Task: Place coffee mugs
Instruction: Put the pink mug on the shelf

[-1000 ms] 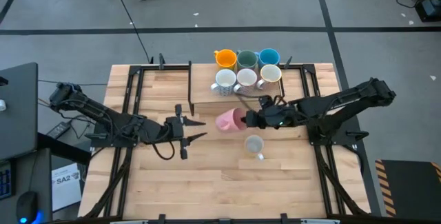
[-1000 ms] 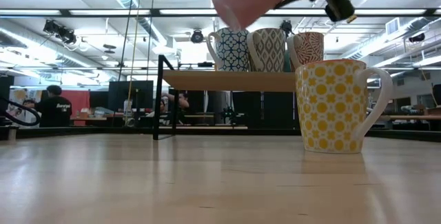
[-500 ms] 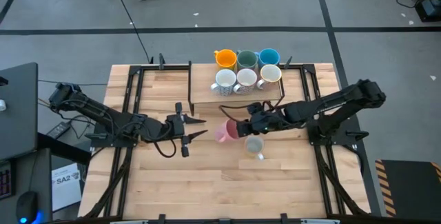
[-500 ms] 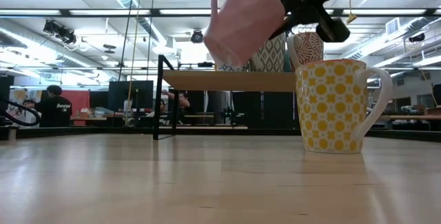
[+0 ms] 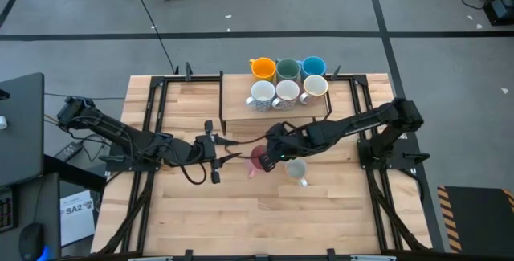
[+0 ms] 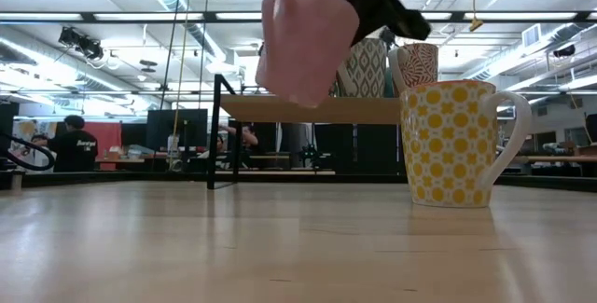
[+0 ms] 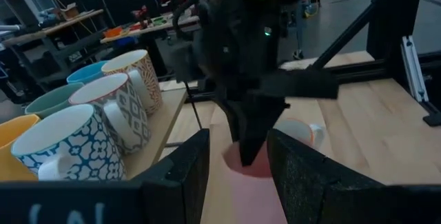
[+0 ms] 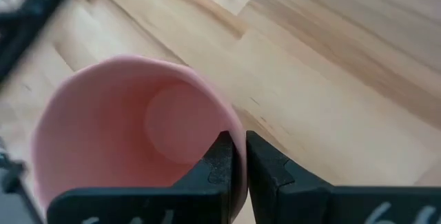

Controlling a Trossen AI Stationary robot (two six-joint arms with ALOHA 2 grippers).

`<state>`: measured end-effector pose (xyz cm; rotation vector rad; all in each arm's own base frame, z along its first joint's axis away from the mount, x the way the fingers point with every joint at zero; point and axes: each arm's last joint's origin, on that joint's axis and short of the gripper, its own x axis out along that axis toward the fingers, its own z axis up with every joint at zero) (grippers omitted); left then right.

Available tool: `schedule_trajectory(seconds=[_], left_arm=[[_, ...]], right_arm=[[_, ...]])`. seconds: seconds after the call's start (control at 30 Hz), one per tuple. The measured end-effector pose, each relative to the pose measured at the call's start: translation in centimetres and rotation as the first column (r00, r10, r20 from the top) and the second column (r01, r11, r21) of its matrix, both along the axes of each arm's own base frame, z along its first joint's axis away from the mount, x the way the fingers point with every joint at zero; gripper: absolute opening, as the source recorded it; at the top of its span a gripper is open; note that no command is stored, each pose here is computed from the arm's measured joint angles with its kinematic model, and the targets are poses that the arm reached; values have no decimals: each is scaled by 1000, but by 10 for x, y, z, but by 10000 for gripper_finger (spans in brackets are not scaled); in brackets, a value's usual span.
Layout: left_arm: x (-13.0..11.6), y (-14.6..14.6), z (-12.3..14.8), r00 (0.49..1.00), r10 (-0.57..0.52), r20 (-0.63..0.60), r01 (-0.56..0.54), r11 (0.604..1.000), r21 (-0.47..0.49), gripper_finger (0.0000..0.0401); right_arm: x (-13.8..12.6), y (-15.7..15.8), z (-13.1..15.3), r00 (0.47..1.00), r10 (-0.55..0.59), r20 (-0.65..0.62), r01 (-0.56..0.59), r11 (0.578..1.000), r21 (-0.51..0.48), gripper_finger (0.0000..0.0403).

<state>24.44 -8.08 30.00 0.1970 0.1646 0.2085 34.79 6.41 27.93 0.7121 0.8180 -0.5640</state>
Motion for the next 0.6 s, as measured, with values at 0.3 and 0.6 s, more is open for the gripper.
schedule_trajectory(seconds=[0.3, 0.6], left_arm=[[-2, 0, -10, 996, 5, -92, -4, 1000, 5, 153], [-7, 2, -23, 976, 25, -217, -31, 999, -23, 153]], right_arm=[[18, -2, -25, 992, 47, -113, -49, 999, -20, 30], [14, -11, -28, 986, 35, -165, -41, 999, -36, 31]])
